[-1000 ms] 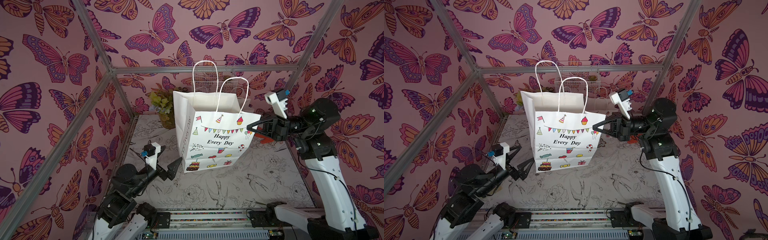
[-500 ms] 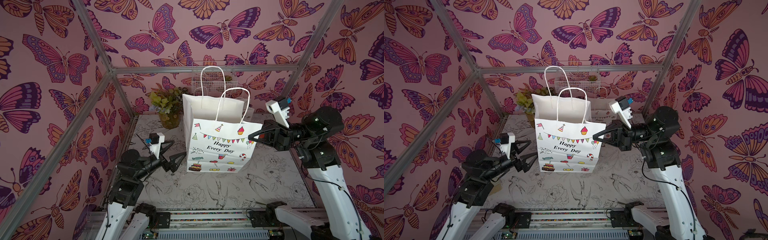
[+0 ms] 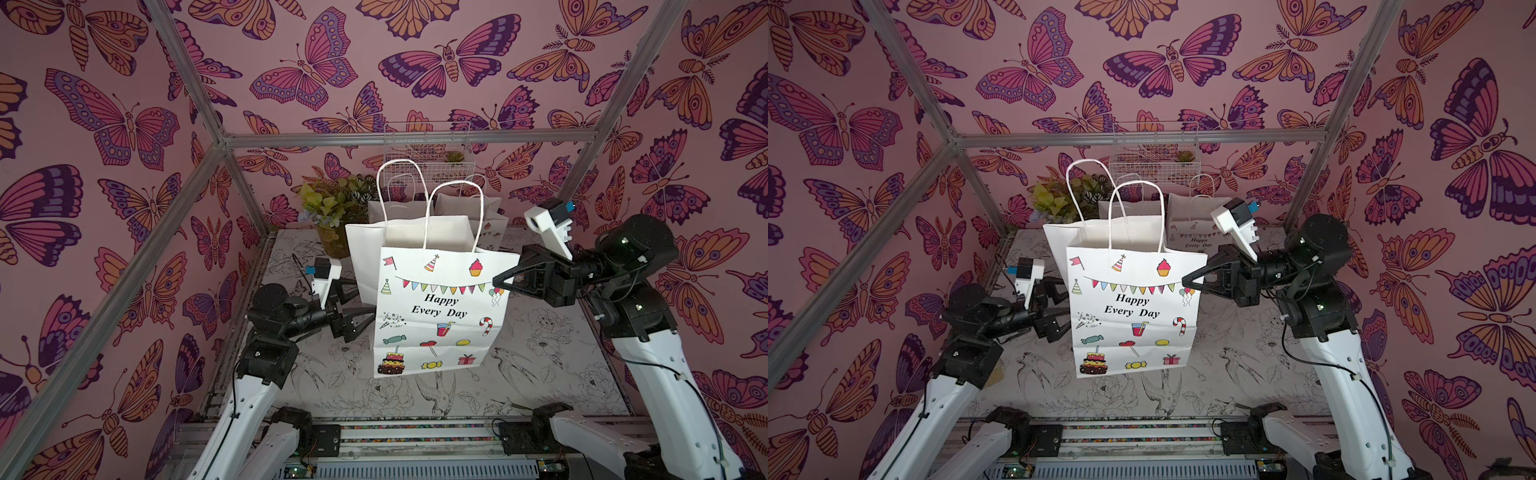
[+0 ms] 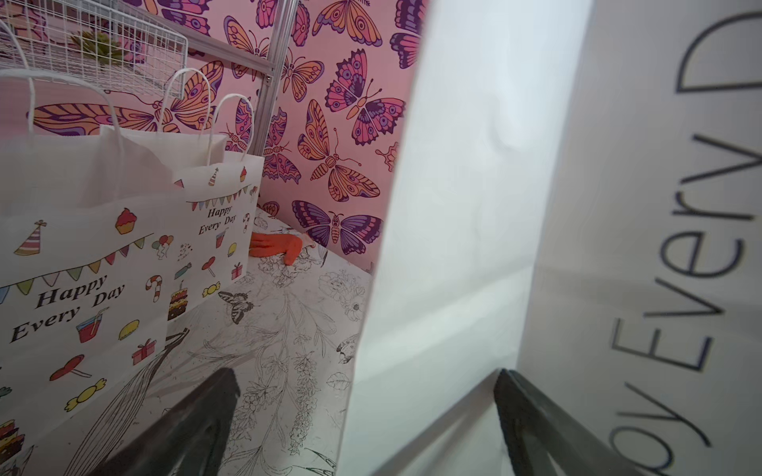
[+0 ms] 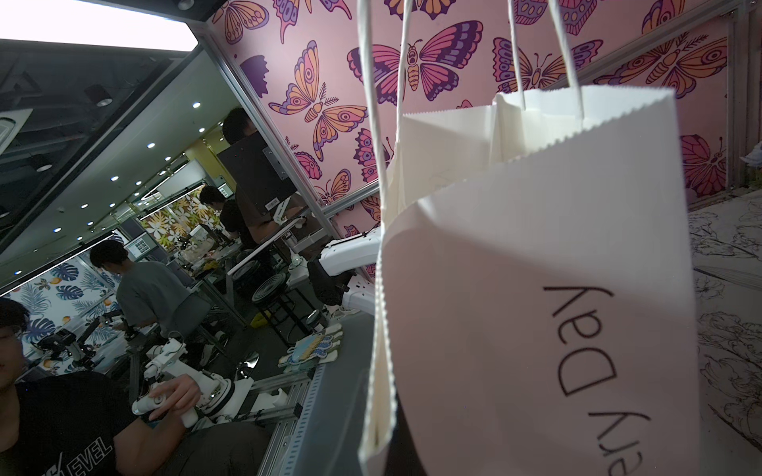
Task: Put away the paper bag
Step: Press the paper bag.
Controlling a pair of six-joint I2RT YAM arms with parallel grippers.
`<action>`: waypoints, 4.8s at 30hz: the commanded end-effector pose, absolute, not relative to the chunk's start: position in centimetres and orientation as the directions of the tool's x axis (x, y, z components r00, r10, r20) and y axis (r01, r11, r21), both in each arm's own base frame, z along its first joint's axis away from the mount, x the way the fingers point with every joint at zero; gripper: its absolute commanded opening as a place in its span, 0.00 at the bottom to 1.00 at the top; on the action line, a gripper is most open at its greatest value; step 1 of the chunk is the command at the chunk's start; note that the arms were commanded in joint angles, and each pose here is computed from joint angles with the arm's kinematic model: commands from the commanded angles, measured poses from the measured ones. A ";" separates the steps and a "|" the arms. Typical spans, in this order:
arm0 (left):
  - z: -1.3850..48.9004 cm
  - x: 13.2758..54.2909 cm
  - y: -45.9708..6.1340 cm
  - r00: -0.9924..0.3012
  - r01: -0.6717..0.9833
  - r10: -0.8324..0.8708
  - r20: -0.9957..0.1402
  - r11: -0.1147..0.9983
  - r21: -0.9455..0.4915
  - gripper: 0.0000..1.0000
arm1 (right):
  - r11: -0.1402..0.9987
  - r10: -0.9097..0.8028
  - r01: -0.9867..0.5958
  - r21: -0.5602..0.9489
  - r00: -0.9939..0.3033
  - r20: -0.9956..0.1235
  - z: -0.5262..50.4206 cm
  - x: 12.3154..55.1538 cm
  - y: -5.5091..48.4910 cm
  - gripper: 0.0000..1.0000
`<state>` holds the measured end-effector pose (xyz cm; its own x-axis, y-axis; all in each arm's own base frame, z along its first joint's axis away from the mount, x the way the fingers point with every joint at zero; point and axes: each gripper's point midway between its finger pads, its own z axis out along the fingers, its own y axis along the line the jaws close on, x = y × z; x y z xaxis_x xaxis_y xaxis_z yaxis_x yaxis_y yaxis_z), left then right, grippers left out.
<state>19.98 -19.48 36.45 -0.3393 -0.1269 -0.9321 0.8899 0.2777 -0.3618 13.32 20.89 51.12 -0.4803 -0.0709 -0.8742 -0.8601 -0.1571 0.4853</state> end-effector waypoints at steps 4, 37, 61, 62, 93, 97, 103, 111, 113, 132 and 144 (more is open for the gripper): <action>38.5 18.7 -19.5 -0.313 0.916 -0.172 -0.934 0.205 -0.345 1.00 | -0.108 -0.044 -0.851 0.514 -0.513 -0.857 50.8 15.1 21.4 0.00; 41.7 18.0 -21.8 -0.338 0.929 -0.213 -0.917 0.081 -0.362 0.98 | 0.332 -0.064 -0.820 0.466 -0.513 -0.856 43.2 20.1 23.7 0.00; 40.0 18.1 -22.8 -0.375 0.917 -0.169 -0.912 0.077 -0.391 0.72 | 0.294 -0.043 -0.831 0.473 -0.506 -0.861 43.5 18.7 25.3 0.00; 40.0 18.1 -22.8 -0.372 0.918 -0.170 -0.913 0.077 -0.388 0.72 | 0.299 -0.046 -0.830 0.471 -0.505 -0.862 43.4 18.6 25.2 0.00; 39.9 17.4 -23.9 -0.387 0.918 -0.142 -0.911 0.031 -0.395 0.40 | 0.347 -0.006 -0.815 0.464 -0.497 -0.868 43.0 18.3 24.7 0.00; 40.0 17.3 -23.8 -0.385 0.919 -0.144 -0.912 0.029 -0.393 0.29 | 0.353 0.005 -0.811 0.467 -0.497 -0.868 42.9 18.4 24.5 0.00; 39.6 17.7 -24.1 -0.403 0.912 -0.136 -0.905 0.028 -0.410 0.15 | 0.310 0.025 -0.819 0.483 -0.501 -0.865 43.4 17.9 24.8 0.05; 41.1 20.0 -24.7 -0.485 0.874 -0.111 -0.868 -0.016 -0.486 0.06 | 0.443 0.052 -0.813 0.378 -0.398 -0.916 42.7 18.2 22.4 0.84; 42.5 20.4 -24.2 -0.496 0.868 -0.111 -0.861 -0.025 -0.496 0.06 | 0.528 0.049 -0.779 0.340 -0.371 -0.927 42.1 18.6 20.9 0.96; 48.3 25.0 -23.3 -0.668 0.731 -0.050 -0.743 -0.232 -0.642 0.10 | 0.522 0.010 -0.731 0.440 -0.511 -0.860 35.3 20.3 21.4 0.99; 49.7 24.1 -23.2 -0.684 0.714 -0.041 -0.729 -0.246 -0.656 0.11 | 0.306 0.076 -0.791 0.530 -0.535 -0.842 37.1 20.2 24.4 0.99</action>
<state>25.60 -23.54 48.93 -0.7190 -0.0419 -0.6938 0.6821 -0.2345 -0.6927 20.58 23.56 35.27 -0.5453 0.0385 -0.8374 -0.7585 0.4027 0.5124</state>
